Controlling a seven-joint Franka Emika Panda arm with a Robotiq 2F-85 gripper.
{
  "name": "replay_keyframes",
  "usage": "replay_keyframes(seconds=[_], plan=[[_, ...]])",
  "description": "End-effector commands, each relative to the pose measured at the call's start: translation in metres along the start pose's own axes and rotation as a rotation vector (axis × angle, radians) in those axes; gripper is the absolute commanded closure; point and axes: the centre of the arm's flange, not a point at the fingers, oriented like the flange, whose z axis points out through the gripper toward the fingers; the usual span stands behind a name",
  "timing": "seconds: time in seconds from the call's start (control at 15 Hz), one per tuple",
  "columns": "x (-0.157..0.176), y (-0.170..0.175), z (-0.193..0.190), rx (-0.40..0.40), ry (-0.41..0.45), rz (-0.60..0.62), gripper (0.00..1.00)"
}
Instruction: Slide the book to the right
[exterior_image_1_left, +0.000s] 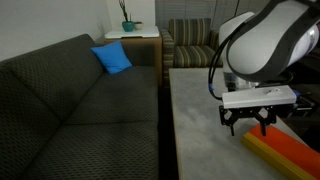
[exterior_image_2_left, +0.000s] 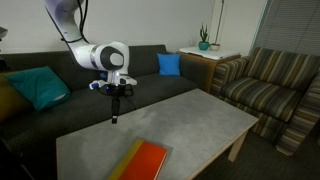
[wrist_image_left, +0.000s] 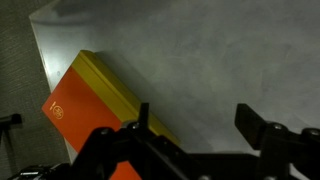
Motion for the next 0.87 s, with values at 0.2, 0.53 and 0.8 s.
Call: replay_keyframes(seconds=[0.2,0.53,0.8], plan=[[-0.020,0.035,-0.059,0.024,-0.049,-0.078,0.00],[-0.022,0.021,-0.070,0.026,-0.040,-0.145,0.00],[-0.034,0.026,-0.083,0.031,-0.048,-0.184,0.00]])
